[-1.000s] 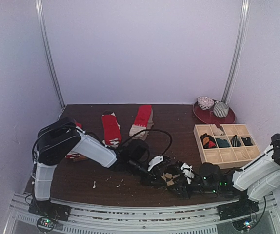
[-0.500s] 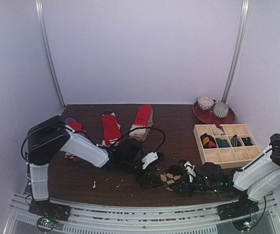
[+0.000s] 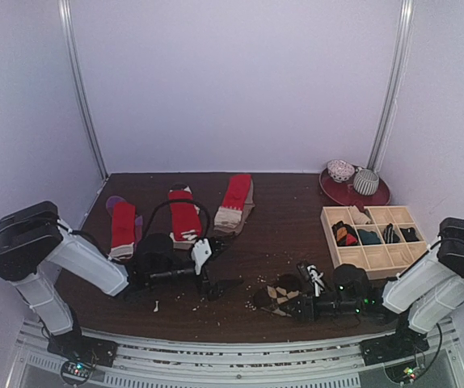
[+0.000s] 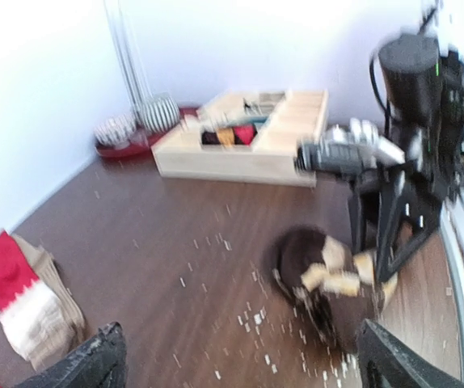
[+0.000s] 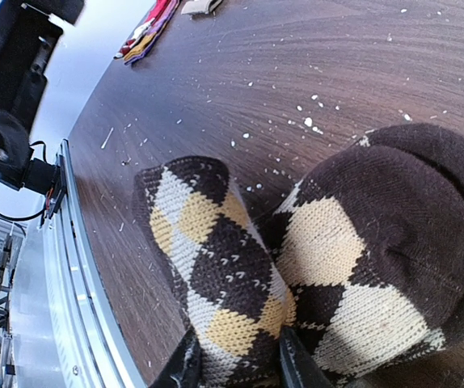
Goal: Roll the socks
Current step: Roll a pair of socks at the center of the board.
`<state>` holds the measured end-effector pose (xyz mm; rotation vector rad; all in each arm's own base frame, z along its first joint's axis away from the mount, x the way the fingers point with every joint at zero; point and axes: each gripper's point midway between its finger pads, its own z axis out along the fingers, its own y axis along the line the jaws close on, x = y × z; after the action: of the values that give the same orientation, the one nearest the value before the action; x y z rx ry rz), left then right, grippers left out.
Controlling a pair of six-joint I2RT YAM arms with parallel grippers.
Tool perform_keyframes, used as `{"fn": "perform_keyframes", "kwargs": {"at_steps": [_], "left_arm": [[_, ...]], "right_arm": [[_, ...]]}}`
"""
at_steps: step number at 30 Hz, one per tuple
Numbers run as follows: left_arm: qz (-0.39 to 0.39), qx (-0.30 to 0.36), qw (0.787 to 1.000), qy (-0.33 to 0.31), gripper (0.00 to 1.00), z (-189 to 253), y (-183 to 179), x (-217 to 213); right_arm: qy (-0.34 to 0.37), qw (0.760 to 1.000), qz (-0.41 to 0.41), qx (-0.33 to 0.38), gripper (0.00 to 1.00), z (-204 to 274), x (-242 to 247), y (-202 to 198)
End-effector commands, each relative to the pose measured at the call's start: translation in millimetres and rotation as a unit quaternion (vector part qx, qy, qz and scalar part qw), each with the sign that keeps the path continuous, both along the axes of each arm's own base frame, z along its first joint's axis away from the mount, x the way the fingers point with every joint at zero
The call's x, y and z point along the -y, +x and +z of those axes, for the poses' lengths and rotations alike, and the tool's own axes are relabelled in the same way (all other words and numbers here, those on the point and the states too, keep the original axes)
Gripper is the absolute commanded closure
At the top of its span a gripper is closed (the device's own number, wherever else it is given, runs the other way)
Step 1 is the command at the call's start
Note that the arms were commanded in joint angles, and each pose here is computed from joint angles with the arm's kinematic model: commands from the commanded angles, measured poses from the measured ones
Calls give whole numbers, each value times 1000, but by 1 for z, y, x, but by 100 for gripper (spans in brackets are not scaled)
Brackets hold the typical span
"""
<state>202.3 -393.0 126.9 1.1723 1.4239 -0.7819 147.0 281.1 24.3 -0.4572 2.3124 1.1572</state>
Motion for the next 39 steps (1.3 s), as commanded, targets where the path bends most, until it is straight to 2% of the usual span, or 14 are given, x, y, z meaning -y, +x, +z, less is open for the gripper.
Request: {"fn": "perform_keyframes", "kwargs": {"at_steps": [1, 2, 5, 6, 10, 14, 19, 24, 28, 39], "left_arm": [[-26, 38, 992, -120, 2, 61, -6, -2], [-69, 43, 989, -123, 5, 64, -17, 0], [-151, 36, 985, -80, 34, 48, -38, 15], [-166, 31, 984, -56, 39, 34, -44, 20], [-203, 39, 978, 26, 35, -15, -63, 33], [-213, 54, 974, 53, 33, -30, -62, 42], [-232, 82, 961, 126, 32, -59, -57, 62], [-237, 89, 960, 122, 31, -62, -54, 77], [-245, 67, 951, 175, 35, -87, -52, 78], [-260, 47, 938, 224, 36, -120, -64, 77]], "right_arm": [[-113, 990, 8, -86, 72, -55, 36, -29], [-114, 990, 8, -85, 72, -55, 36, -28], [-117, 989, 11, -87, 72, -54, 36, -26], [-119, 989, 12, -89, 71, -55, 38, -27], [-126, 988, 17, -93, 71, -57, 41, -27], [-128, 987, 19, -96, 72, -59, 42, -28], [-129, 987, 24, -97, 72, -59, 41, -27], [-131, 986, 28, -99, 72, -59, 40, -27], [-131, 986, 29, -101, 72, -60, 41, -27], [-124, 986, 27, -108, 72, -58, 41, -28]]}}
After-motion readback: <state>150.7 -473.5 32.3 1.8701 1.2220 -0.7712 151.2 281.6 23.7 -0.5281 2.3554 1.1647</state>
